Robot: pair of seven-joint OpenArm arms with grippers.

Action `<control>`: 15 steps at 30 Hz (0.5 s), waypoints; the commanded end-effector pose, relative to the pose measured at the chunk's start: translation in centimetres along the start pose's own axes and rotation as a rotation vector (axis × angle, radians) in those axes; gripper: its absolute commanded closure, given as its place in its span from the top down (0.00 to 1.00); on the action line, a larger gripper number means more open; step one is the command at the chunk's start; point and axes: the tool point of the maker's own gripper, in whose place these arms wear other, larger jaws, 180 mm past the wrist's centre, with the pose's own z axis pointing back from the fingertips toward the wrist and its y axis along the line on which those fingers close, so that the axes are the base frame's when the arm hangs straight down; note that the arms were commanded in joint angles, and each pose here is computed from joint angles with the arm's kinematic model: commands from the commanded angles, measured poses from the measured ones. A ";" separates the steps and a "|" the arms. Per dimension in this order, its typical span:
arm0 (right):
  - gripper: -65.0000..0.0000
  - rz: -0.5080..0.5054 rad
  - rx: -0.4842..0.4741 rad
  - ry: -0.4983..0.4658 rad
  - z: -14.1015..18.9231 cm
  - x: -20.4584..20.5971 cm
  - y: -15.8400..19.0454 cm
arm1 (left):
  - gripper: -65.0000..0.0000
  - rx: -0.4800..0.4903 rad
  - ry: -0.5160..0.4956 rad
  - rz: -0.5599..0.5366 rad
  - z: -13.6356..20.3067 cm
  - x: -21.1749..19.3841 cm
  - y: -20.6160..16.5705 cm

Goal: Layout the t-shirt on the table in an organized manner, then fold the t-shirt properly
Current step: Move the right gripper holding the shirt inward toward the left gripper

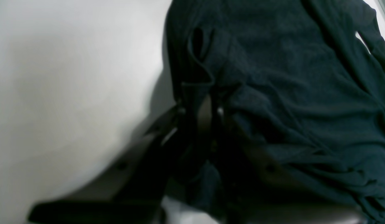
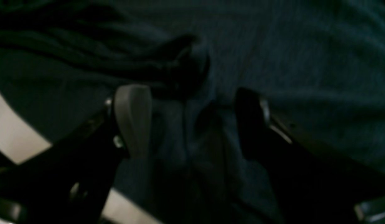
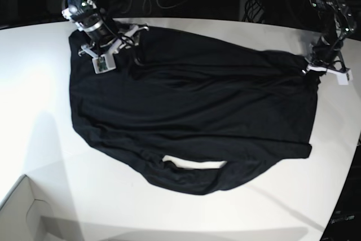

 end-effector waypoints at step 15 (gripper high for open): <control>0.15 -0.013 0.017 -0.047 -0.9 1.2 0.1 | 0.00 0.006 -0.002 -0.019 0.2 0.6 0.2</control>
